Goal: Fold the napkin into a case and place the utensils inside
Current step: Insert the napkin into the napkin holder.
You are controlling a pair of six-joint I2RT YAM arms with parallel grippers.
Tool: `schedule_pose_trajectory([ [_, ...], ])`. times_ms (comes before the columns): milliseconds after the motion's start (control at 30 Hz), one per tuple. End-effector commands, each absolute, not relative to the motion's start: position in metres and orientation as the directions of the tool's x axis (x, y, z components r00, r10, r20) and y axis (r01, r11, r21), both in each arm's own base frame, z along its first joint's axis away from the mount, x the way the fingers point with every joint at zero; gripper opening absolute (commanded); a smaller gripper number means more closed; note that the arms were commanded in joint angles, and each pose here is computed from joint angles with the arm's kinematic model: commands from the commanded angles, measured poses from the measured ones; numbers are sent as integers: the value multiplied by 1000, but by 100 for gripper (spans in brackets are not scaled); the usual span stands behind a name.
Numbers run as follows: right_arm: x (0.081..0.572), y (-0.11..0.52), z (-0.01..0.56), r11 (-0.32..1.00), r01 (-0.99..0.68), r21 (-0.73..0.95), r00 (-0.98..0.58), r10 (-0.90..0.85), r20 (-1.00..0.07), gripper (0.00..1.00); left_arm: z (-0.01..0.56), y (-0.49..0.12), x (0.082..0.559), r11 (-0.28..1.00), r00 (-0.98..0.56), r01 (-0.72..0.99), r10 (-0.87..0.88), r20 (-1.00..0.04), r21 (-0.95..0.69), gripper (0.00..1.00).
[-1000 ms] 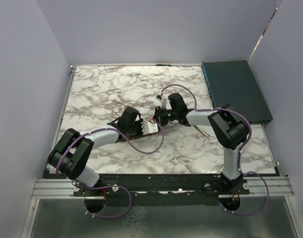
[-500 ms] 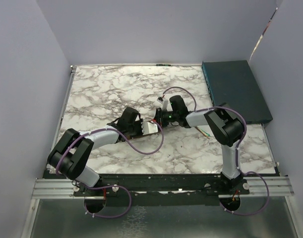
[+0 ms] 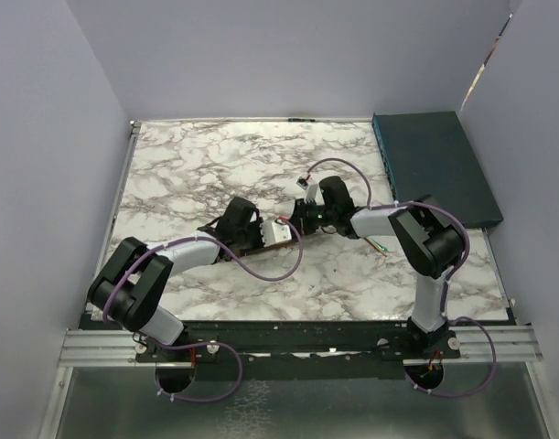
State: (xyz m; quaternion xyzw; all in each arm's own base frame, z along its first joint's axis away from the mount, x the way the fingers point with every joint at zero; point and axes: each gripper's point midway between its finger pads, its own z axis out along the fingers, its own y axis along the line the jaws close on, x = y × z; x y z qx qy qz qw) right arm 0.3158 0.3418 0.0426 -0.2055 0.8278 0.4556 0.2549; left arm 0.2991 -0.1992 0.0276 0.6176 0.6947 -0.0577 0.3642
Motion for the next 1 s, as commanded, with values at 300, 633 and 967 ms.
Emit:
schedule_pose_trajectory([
  [300, 316, 323, 19, 598, -533, 598, -799, -122, -589, 8, 7, -176, 291, 363, -197, 896, 843, -501, 258, 9],
  [633, 288, 374, 44, 490, -569, 661, -803, -159, -574, 13, 16, -183, 296, 411, -239, 881, 813, -531, 234, 9],
  [967, 291, 382, 7, 539, -511, 670, -847, -183, -499, 11, 36, -190, 309, 425, -236, 870, 803, -548, 249, 15],
])
